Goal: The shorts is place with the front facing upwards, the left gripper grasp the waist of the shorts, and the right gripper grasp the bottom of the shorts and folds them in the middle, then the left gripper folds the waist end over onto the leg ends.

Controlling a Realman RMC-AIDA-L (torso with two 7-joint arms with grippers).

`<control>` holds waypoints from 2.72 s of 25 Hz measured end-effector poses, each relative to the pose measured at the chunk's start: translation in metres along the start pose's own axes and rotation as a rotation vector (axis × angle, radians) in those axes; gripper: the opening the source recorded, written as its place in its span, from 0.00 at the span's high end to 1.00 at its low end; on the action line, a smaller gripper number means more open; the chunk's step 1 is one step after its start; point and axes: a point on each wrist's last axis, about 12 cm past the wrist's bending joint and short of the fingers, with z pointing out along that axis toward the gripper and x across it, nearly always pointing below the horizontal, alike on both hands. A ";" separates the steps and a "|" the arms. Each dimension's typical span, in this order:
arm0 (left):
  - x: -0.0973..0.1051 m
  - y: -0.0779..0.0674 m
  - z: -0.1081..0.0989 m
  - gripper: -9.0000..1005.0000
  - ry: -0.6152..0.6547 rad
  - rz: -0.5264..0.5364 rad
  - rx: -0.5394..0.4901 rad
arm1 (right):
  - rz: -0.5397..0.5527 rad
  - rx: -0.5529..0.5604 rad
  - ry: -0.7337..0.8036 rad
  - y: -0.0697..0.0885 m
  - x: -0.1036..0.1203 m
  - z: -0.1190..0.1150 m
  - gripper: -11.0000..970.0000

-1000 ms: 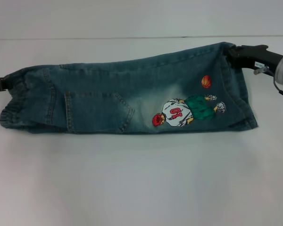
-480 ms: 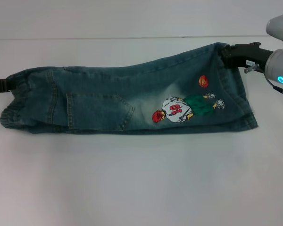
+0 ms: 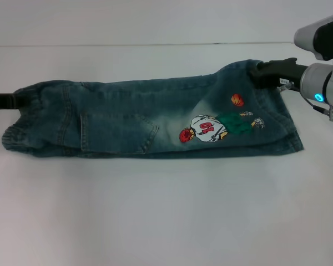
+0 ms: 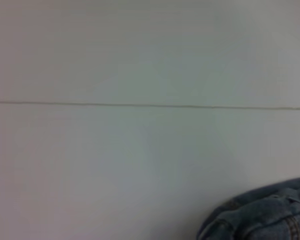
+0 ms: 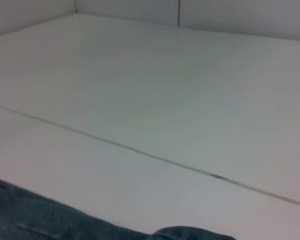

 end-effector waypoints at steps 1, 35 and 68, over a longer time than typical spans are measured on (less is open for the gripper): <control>0.000 -0.001 0.001 0.92 0.006 0.007 -0.001 | -0.005 0.004 0.005 0.000 0.000 0.001 0.84; -0.006 -0.001 -0.062 0.09 -0.156 -0.033 0.402 | 0.348 -0.418 -0.248 -0.020 -0.001 -0.073 0.07; 0.004 0.006 -0.030 0.13 0.342 0.316 0.031 | 0.109 -0.900 0.076 0.014 0.026 -0.118 0.08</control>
